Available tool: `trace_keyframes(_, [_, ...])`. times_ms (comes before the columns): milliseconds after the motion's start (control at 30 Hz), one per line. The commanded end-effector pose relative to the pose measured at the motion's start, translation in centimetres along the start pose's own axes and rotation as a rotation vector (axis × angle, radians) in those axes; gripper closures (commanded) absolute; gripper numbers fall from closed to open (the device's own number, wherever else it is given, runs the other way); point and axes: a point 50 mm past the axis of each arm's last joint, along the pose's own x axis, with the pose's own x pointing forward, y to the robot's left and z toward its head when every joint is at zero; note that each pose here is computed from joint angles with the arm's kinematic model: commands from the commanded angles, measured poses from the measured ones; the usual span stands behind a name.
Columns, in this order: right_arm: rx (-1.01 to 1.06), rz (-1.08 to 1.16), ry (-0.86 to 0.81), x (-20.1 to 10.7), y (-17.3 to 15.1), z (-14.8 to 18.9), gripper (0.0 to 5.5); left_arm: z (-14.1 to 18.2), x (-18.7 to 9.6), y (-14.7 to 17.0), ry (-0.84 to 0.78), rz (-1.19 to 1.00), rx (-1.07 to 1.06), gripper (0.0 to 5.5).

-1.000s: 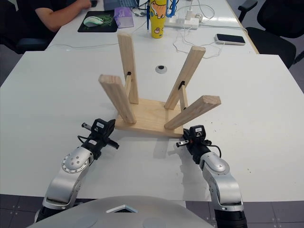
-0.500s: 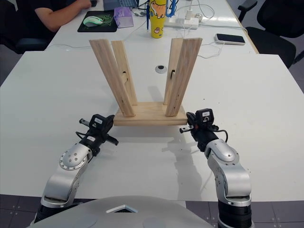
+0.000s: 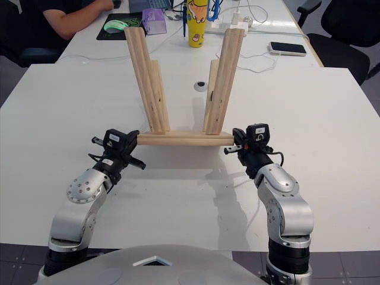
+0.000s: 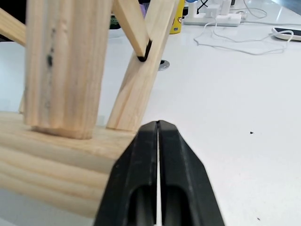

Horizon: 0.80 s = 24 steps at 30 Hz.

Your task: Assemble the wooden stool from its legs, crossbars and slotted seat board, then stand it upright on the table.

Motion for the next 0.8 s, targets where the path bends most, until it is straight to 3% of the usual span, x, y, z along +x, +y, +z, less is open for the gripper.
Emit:
trace_keyframes(33, [0.130,0.354,-0.134,1.2,5.4,2.7,5.48,4.3,1.0,-3.9,-0.217,-0.276,-0.106,5.50])
trace_keyframes(233, [0.104,0.259,-0.133,2.9,4.2,2.3,5.48,3.4,2.3,-2.2,-0.163,-0.168,-0.055,5.50])
trace_keyframes(367, [0.041,0.049,-0.235,3.4,1.4,2.5,5.48,2.3,2.8,0.2,-0.143,0.022,0.049,5.50])
trace_keyframes(467, [-0.046,-0.069,-0.294,3.3,-1.8,2.8,5.48,2.4,1.5,3.2,-0.214,0.131,0.078,5.50])
trace_keyframes(633, [0.021,0.131,-0.269,1.2,-8.1,2.5,4.75,2.1,-2.6,9.9,-0.269,0.093,0.101,4.76])
trace_keyframes(800, [0.025,0.403,-0.089,-0.3,-12.1,1.3,3.97,1.2,-4.0,12.5,-0.217,-0.188,-0.001,4.02])
